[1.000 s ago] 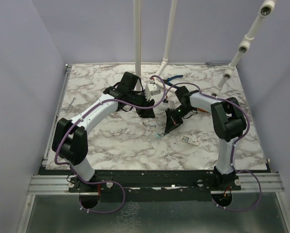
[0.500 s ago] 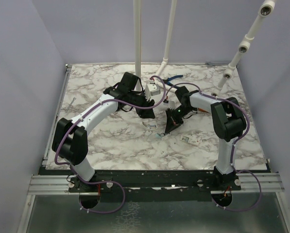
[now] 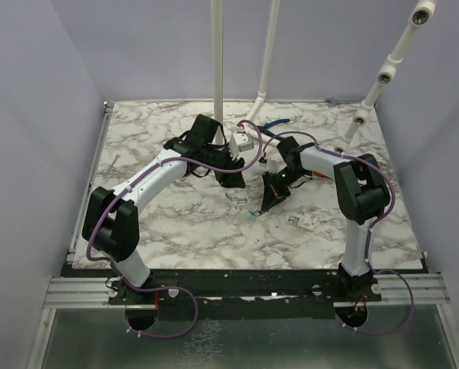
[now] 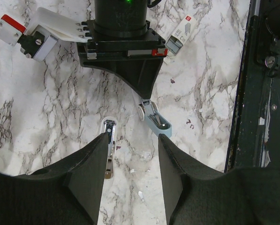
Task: Load the staples into the stapler
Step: Install the staple into the stapler.
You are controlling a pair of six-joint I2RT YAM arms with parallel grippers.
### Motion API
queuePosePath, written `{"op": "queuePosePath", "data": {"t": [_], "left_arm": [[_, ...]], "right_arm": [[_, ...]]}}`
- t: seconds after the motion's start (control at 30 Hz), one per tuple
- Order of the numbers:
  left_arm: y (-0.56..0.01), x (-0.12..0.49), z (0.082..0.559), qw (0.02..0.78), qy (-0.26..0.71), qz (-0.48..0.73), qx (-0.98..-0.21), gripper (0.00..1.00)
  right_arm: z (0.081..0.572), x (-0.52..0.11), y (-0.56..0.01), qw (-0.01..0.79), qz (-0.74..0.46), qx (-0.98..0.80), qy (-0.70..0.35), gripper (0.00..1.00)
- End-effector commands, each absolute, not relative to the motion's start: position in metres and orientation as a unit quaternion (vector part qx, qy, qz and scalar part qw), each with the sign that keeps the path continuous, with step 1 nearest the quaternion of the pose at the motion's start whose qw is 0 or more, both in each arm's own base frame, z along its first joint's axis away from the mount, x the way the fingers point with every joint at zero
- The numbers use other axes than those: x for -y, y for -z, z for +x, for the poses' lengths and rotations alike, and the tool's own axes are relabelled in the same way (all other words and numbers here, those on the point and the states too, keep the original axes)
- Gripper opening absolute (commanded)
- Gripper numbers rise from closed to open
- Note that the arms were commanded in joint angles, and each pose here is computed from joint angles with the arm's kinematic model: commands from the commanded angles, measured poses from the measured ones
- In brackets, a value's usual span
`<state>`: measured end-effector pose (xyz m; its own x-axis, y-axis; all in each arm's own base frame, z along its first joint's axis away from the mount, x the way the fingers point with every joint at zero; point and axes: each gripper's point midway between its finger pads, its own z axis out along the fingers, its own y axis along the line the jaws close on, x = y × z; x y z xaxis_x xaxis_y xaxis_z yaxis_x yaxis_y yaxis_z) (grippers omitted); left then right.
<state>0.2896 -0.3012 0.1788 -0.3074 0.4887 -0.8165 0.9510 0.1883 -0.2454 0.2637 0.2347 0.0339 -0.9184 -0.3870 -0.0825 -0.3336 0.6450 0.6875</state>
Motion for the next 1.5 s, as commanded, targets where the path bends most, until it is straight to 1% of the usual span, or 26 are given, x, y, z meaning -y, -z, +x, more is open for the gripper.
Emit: {"op": "queuePosePath", "data": {"t": [0.0, 0.67, 1.47], "left_arm": [[-0.178, 0.304, 0.282, 0.288, 0.403, 0.508, -0.704, 0.48], [-0.178, 0.306, 0.283, 0.287, 0.406, 0.507, -0.704, 0.49], [-0.178, 0.307, 0.282, 0.286, 0.409, 0.508, -0.702, 0.49]], "right_arm": [[0.263, -0.228, -0.021, 0.039, 0.198, 0.917, 0.345, 0.03], [0.263, -0.224, -0.018, 0.029, 0.206, 0.921, 0.33, 0.07], [0.266, -0.221, -0.03, 0.008, 0.217, 0.921, 0.324, 0.11]]}}
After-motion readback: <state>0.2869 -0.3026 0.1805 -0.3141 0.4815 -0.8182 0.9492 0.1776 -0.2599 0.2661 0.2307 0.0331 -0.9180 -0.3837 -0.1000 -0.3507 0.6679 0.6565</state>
